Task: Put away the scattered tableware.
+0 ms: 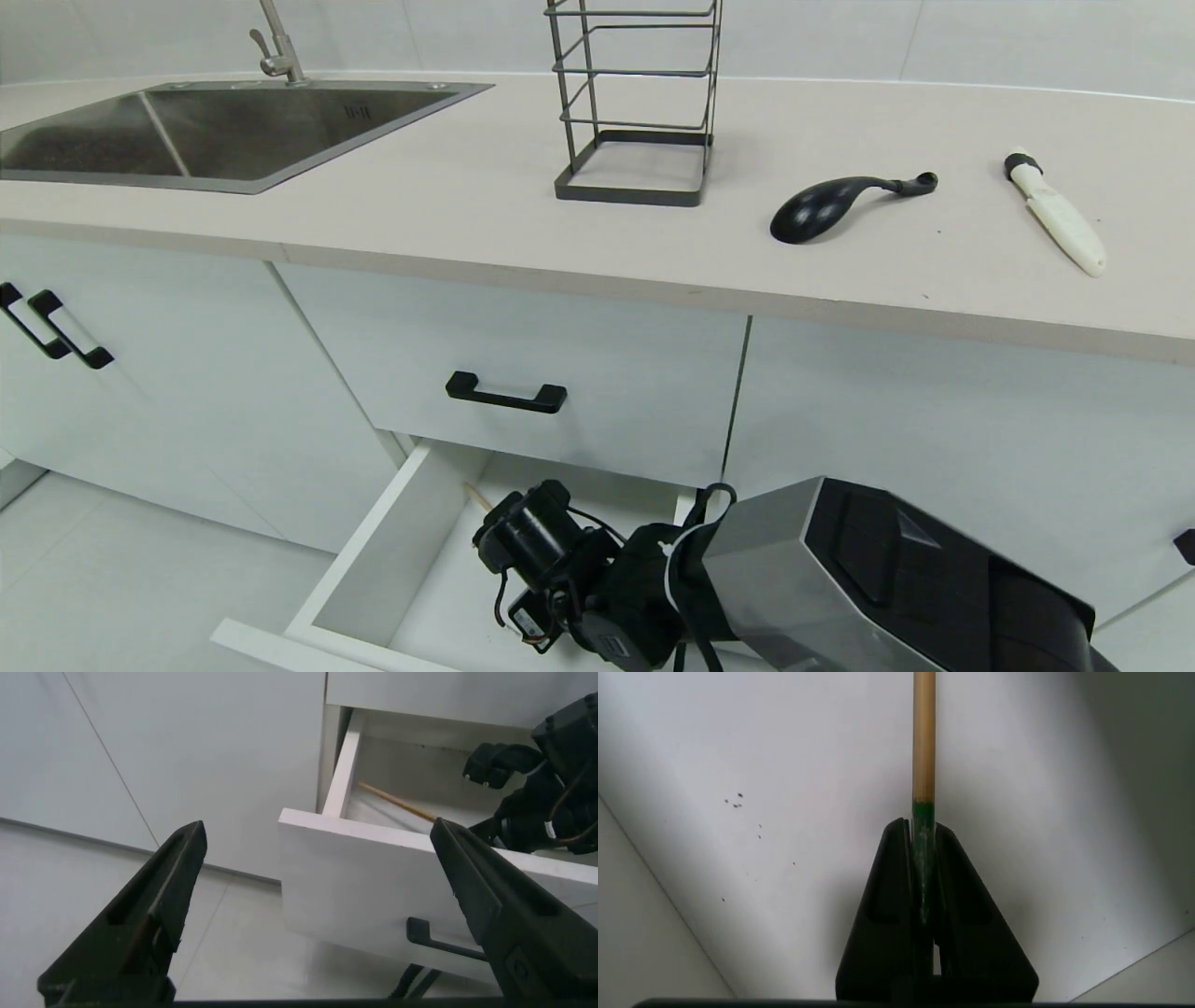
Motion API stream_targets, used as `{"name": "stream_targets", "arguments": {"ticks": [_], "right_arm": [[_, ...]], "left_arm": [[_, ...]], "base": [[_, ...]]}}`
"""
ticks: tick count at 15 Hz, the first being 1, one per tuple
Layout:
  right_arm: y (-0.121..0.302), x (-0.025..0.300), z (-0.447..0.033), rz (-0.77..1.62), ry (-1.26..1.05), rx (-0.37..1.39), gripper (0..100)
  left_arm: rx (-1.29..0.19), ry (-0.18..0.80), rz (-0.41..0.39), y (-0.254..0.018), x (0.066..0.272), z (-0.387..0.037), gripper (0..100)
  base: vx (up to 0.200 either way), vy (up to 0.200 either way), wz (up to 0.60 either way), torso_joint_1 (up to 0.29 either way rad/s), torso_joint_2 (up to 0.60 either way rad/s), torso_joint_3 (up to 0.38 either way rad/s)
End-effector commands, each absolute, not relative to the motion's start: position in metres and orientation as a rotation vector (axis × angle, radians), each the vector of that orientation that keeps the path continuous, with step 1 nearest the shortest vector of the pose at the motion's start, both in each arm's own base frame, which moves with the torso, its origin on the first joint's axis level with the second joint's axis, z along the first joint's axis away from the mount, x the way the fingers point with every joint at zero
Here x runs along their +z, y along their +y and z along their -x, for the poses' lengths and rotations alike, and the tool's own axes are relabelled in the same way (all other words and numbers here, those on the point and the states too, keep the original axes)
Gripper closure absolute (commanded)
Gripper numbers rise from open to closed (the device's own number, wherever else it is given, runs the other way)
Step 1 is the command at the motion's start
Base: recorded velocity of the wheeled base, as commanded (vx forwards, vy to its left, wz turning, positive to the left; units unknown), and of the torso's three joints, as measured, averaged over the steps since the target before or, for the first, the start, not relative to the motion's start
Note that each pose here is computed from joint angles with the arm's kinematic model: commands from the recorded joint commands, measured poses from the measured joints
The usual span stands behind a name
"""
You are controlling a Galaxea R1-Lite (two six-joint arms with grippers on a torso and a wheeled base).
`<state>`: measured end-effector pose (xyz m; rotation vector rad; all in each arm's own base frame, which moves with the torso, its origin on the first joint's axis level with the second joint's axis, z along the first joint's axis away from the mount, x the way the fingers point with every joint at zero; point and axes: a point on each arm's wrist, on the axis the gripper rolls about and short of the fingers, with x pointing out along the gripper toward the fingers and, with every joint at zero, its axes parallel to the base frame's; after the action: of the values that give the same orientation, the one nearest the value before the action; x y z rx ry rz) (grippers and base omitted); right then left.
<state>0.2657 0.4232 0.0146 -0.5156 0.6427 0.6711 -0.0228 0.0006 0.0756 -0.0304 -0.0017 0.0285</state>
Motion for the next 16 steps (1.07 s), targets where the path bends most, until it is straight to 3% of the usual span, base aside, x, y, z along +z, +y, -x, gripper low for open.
{"name": "stream_targets", "arguments": {"ticks": [1,16], "right_arm": [[0.424,0.013,-0.266,0.522,0.650,0.672,0],[0.429,0.084,-0.226,0.503,0.575,0.749,0]], "left_arm": [[0.029,-0.002,0.031,0.001,0.076,0.023,0],[0.029,-0.002,0.031,0.001,0.076,0.023,0]], "base": [[0.000,0.000,0.00,0.000,0.00,0.000],[0.000,0.000,0.00,0.000,0.00,0.000]]}}
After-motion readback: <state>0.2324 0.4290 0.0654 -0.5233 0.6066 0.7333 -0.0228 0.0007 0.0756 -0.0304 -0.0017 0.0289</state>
